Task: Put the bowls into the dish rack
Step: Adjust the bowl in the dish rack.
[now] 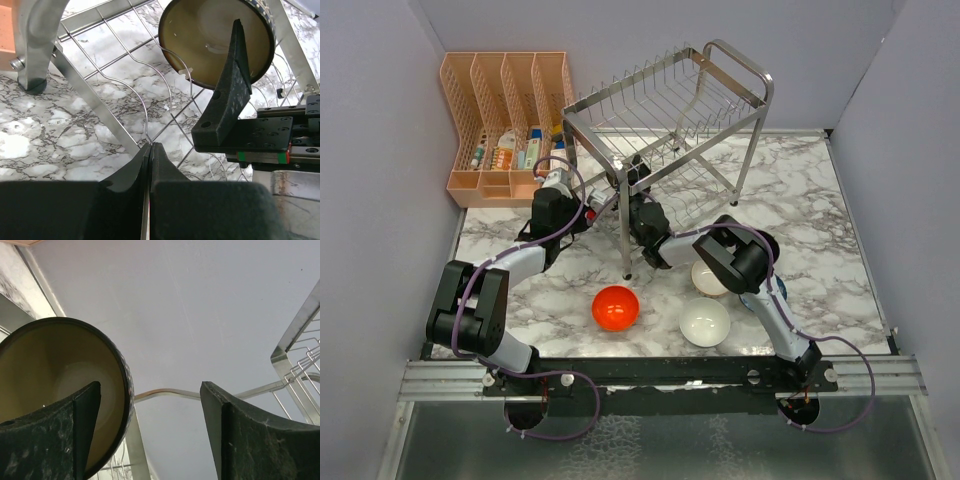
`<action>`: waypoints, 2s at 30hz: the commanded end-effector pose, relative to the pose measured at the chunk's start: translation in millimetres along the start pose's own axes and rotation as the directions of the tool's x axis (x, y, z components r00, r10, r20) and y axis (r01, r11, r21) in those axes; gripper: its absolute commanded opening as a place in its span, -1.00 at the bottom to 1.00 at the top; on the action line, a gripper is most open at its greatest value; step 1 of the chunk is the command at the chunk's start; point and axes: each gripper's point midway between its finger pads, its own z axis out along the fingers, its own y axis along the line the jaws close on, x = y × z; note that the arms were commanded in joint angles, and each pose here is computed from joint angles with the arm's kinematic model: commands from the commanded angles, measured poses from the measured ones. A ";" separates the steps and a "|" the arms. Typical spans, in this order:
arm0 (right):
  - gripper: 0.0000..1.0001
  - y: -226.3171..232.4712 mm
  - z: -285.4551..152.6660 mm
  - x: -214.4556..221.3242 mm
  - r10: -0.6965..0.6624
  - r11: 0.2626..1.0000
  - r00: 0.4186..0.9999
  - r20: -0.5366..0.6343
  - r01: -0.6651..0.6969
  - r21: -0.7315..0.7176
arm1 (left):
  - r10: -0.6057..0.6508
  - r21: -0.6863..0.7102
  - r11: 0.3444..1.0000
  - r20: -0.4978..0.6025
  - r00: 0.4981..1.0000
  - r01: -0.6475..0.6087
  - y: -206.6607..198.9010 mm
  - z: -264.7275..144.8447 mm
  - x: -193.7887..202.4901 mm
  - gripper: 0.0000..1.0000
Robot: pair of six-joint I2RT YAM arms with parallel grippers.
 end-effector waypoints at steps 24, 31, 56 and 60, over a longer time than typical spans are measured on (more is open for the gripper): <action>0.63 -20.9 -15.3 -2.5 0.467 0.884 0.884 0.034 -0.467 0.000 | 0.018 0.034 0.999 0.027 0.999 -0.019 -11.1 6.7 -12.3 -1.00; 0.63 -23.6 -22.2 -5.1 0.552 0.833 0.833 0.014 -0.551 -0.054 | 0.018 0.038 0.999 0.028 0.999 -0.019 -12.2 7.1 -13.5 -1.00; 0.63 0.4 -103.7 17.2 0.612 0.639 0.697 -0.373 -0.714 -0.286 | 0.009 0.059 0.998 0.038 0.999 -0.011 -24.6 -2.1 -28.1 -1.00; 0.63 9.9 -122.2 23.8 0.596 0.608 0.675 -0.435 -0.734 -0.304 | 0.007 0.063 0.998 0.037 0.999 -0.009 -26.2 -5.0 -28.0 -1.00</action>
